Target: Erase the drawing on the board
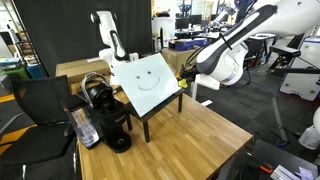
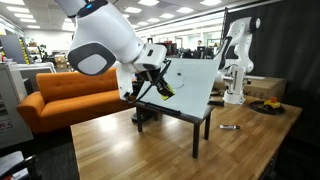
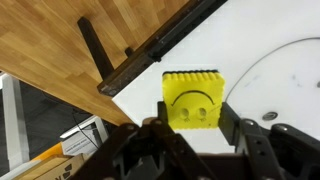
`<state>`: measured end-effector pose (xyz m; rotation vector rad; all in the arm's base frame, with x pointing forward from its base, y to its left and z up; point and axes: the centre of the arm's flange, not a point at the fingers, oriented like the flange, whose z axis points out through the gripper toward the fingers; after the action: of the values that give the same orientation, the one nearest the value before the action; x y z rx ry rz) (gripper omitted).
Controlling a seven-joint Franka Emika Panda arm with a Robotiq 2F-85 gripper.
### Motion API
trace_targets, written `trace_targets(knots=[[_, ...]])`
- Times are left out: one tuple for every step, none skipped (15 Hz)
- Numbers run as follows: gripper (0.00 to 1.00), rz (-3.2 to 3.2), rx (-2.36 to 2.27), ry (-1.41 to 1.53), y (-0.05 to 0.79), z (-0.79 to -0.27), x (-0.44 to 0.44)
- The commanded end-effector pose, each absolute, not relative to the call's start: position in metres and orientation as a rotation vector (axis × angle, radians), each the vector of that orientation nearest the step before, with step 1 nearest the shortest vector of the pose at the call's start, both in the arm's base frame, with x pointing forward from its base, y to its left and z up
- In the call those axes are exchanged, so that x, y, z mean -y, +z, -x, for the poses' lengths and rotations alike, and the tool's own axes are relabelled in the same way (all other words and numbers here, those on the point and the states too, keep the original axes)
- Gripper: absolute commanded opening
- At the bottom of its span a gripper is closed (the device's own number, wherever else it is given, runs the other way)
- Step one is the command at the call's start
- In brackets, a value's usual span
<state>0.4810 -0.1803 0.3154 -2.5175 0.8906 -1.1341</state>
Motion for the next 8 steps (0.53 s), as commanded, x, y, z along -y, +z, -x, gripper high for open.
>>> trace_targets(knots=[[0.27,2.451,-0.906,-1.152,0.307,-0.480,0.176],[0.27,2.445,-0.907,-1.155,0.307,-0.482,0.175],[0.27,2.435,-0.909,-1.158,0.307,-0.484,0.175],[0.27,2.428,-0.909,-1.158,0.308,-0.486,0.174],[0.27,2.417,-0.914,-1.161,0.308,-0.489,0.174],[0.27,2.410,-0.915,-1.158,0.308,-0.491,0.173],[0.27,2.396,-0.911,-1.165,0.309,-0.495,0.172],[0.27,2.378,-0.913,-1.162,0.310,-0.498,0.171]])
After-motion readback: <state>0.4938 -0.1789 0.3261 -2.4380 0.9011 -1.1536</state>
